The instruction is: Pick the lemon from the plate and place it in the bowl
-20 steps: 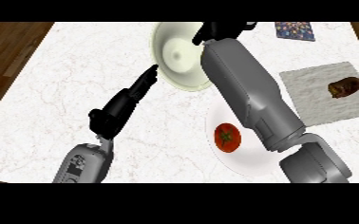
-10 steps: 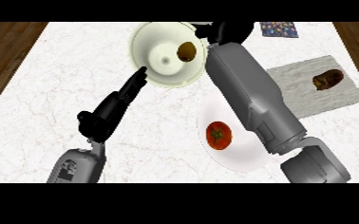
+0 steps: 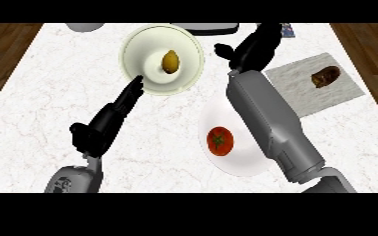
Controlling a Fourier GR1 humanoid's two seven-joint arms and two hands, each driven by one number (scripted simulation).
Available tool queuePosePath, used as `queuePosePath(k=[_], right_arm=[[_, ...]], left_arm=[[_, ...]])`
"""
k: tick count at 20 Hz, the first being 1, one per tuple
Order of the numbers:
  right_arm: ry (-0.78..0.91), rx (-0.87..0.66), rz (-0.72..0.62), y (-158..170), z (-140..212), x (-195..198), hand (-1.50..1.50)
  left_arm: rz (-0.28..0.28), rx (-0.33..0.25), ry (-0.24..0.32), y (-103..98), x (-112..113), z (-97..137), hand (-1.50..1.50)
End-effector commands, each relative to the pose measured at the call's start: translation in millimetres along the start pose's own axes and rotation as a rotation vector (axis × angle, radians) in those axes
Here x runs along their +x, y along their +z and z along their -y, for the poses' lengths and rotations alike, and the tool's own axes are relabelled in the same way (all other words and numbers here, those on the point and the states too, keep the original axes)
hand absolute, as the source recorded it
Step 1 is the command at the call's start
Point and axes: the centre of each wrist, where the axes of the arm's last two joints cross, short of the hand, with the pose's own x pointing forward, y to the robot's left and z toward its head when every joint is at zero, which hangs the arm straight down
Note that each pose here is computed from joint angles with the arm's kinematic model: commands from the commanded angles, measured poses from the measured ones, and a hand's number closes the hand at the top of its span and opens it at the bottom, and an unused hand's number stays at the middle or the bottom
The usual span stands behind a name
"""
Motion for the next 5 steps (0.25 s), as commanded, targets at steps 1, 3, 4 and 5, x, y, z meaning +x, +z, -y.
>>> queuePosePath(k=[1, 3, 4, 5], right_arm=[[-0.112, -0.013, -0.158, 13.8, 5.3, -26.8, -1.5], [-0.128, 0.025, -0.139, 25.5, 11.8, -30.6, -1.5], [-0.122, 0.035, -0.143, 32.5, 13.2, -49.1, -1.5], [-0.155, 0.027, -0.135, 36.5, 18.1, -49.8, -1.5]], left_arm=[[-0.013, 0.045, 0.017, 7.8, -7.6, -14.4, 0.0], [-0.001, 0.03, 0.009, 6.1, -3.1, -8.4, 0.0], [-0.02, 0.051, -0.004, 8.6, -10.1, -14.9, 0.0], [-0.025, 0.045, -0.004, 9.9, -7.4, -11.4, 0.0]])
